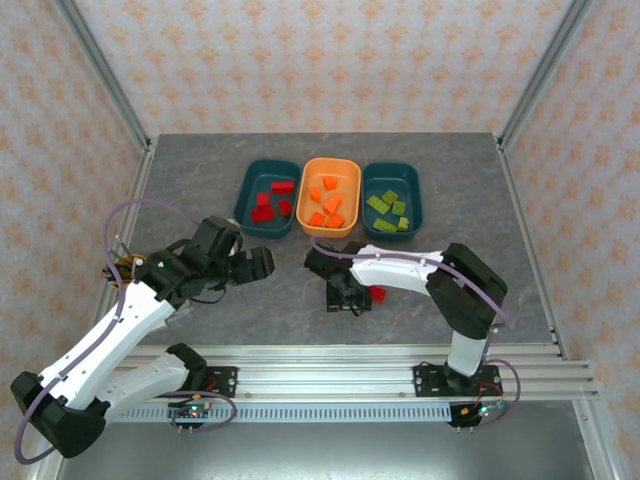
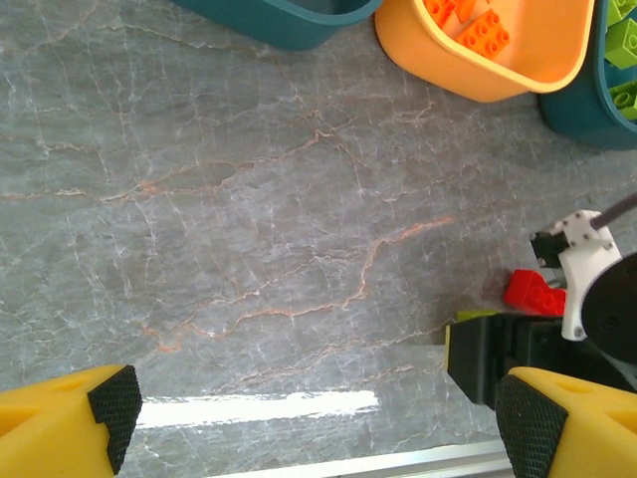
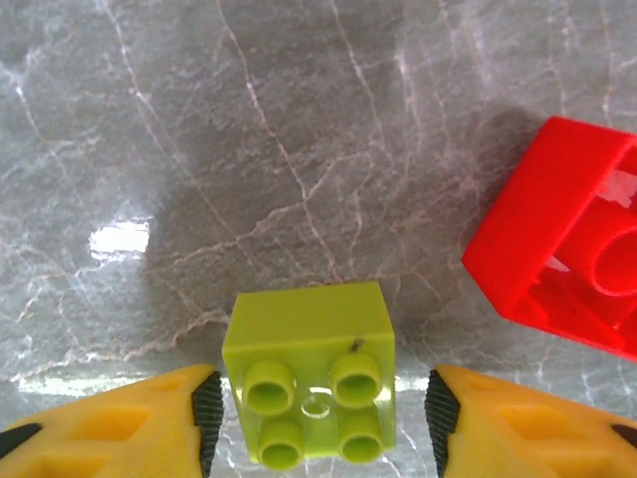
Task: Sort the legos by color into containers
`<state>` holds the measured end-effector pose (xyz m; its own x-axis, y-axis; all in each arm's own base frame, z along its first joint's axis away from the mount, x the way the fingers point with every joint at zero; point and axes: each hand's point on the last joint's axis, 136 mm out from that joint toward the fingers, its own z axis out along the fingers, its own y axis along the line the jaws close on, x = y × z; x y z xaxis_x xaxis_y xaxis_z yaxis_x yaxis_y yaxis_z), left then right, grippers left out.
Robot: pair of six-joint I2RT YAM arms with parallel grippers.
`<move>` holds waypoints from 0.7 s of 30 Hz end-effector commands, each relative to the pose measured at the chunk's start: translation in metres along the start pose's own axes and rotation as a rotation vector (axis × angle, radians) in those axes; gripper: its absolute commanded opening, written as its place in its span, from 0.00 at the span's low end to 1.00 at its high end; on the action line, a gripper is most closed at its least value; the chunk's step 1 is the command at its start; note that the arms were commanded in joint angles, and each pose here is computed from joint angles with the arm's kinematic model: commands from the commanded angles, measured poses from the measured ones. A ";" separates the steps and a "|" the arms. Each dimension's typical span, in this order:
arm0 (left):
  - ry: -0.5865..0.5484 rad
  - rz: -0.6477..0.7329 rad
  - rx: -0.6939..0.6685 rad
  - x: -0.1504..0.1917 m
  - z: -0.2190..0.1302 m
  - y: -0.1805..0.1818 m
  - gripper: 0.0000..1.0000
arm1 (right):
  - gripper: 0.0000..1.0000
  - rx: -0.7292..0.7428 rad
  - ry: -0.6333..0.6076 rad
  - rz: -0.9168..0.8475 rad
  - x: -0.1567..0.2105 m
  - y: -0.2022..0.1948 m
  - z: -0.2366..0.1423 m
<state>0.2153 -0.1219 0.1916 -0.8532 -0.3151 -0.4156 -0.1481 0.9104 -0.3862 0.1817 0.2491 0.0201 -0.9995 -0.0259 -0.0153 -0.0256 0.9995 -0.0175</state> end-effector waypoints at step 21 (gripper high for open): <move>0.015 0.088 0.164 -0.002 0.002 -0.056 0.93 | 0.30 -0.027 -0.168 0.019 -0.056 -0.010 -0.068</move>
<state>0.2140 -0.1526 0.1931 -0.8818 -0.2450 -0.4030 -0.0551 0.9022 -0.4278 0.2100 0.2547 0.0457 -0.9959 -0.0297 -0.0849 -0.0295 0.9996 -0.0042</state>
